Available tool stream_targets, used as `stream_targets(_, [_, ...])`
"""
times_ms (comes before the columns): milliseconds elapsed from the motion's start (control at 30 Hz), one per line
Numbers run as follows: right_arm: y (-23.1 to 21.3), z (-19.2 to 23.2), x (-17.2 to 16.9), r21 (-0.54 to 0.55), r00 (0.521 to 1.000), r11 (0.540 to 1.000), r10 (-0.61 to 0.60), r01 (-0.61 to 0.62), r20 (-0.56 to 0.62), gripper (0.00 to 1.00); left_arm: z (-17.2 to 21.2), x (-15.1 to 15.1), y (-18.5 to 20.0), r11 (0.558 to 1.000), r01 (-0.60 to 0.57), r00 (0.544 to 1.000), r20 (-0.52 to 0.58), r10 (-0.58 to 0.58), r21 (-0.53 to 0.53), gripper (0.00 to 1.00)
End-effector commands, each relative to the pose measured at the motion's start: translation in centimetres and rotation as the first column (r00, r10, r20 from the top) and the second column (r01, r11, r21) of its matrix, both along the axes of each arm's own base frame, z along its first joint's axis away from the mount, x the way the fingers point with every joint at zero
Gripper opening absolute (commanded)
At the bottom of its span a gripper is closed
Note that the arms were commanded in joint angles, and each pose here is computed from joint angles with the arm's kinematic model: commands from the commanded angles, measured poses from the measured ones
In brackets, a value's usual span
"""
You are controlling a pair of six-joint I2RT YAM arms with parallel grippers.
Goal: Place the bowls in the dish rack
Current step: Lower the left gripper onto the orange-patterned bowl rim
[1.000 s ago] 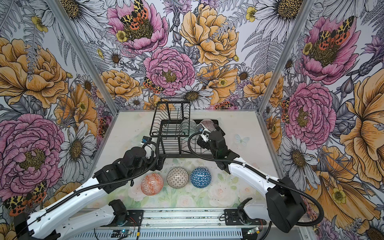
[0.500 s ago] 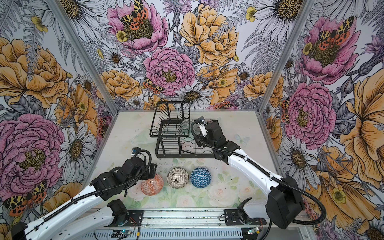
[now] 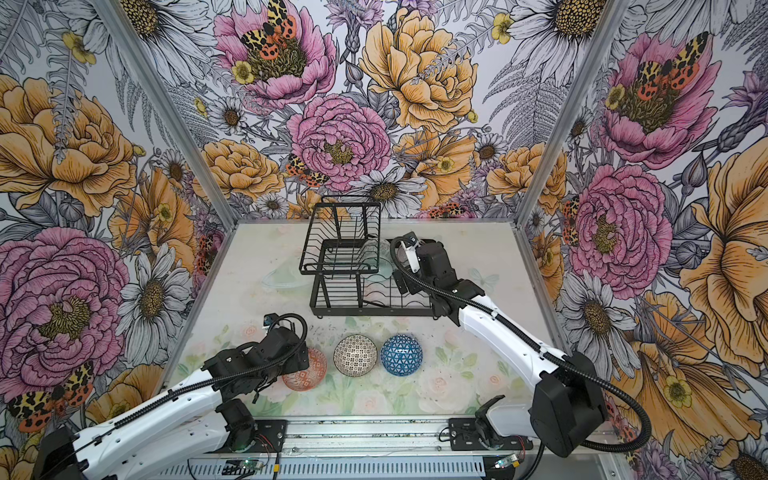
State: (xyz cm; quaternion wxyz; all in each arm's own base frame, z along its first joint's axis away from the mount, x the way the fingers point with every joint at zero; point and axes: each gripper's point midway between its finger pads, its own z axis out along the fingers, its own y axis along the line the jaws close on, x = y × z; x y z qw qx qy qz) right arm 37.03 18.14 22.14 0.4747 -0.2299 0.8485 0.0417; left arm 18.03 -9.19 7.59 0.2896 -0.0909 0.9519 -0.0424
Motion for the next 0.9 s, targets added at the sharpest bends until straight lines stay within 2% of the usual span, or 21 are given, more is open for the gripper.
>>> stream_targets(0, [0.2,0.2,0.1,0.033,1.000,0.999,0.002,-0.002,-0.013,1.00,-0.6,-0.6,-0.1,0.999,-0.032,0.999,-0.011,0.032,-0.029,0.97])
stream_targets(233, [0.0,-0.1,0.3,0.038,1.000,0.999,-0.001,0.002,-0.024,0.99,-1.9,-1.5,-0.3,1.000,-0.028,0.999,-0.043,0.028,-0.007,0.85])
stream_targets(533, [-0.1,-0.8,0.5,0.038,0.999,0.999,-0.001,0.002,-0.042,0.99,-3.1,-1.7,0.0,0.998,-0.024,0.997,-0.075,0.028,0.052,0.54])
stream_targets(633, [-0.1,-0.8,0.6,0.039,0.999,0.999,0.001,0.001,-0.044,1.00,-3.4,-1.7,-0.3,0.998,-0.015,0.996,-0.086,0.020,0.056,0.41])
stream_targets(867, [-0.1,-1.2,0.7,0.041,0.999,0.999,0.004,-0.001,-0.054,0.99,-3.8,-1.4,-0.7,0.998,-0.004,0.995,-0.095,0.010,0.065,0.22])
